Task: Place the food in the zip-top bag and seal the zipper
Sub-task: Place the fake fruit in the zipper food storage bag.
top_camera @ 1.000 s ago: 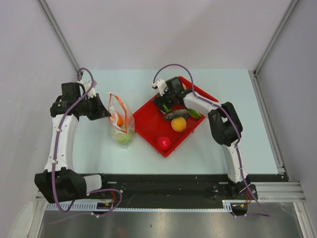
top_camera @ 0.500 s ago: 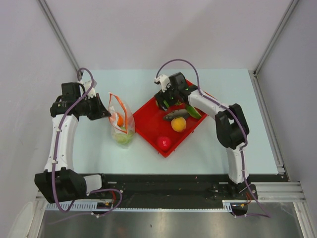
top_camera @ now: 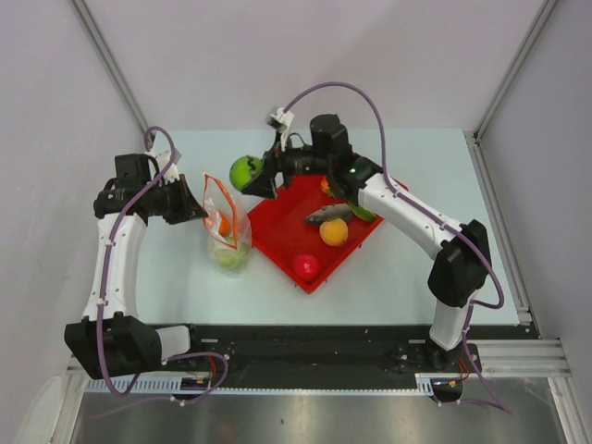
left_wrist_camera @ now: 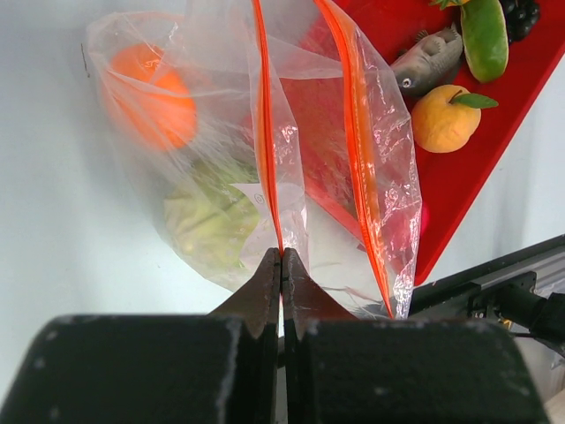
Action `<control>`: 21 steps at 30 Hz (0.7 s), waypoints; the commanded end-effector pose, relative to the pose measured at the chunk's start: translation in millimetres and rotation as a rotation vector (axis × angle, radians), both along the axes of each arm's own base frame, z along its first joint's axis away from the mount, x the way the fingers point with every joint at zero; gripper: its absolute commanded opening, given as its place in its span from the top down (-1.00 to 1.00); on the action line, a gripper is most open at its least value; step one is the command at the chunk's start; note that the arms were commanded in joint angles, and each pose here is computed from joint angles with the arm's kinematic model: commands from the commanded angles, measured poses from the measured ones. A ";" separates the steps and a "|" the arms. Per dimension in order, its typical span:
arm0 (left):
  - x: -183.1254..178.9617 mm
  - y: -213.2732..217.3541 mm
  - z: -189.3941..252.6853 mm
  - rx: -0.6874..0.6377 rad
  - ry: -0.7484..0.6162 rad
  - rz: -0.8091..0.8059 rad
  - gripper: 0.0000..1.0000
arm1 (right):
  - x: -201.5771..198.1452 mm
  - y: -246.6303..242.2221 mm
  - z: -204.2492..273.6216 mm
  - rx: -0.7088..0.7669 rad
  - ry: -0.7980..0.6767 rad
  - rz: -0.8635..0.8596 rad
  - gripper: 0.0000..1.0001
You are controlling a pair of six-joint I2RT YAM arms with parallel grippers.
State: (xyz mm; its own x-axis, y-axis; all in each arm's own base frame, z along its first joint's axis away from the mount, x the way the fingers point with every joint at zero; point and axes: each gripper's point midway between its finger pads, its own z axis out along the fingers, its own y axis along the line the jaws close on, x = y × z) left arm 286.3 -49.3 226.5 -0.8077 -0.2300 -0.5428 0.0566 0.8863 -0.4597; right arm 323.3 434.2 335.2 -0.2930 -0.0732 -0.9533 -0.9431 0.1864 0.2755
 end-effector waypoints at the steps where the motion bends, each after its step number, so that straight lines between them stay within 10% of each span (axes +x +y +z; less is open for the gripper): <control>1: -2.9 -6.3 9.5 -0.012 -0.041 -0.035 0.99 | -39.4 44.9 1.4 0.069 0.096 0.165 0.05; 10: -7.5 -9.7 7.3 -0.028 -0.041 -0.041 1.00 | -31.2 83.0 -76.2 -0.053 0.153 0.178 0.17; 18: -16.2 -0.1 12.5 0.026 -0.014 0.000 1.00 | 9.1 79.5 -115.9 -0.264 0.029 -0.155 0.35; 20: -16.5 1.2 13.6 0.033 -0.004 0.001 0.99 | 11.3 79.7 -120.7 -0.308 -0.006 -0.192 0.22; 21: -16.6 1.6 13.8 0.036 -0.005 0.000 0.99 | 4.4 84.6 -124.6 -0.335 -0.011 -0.194 -0.17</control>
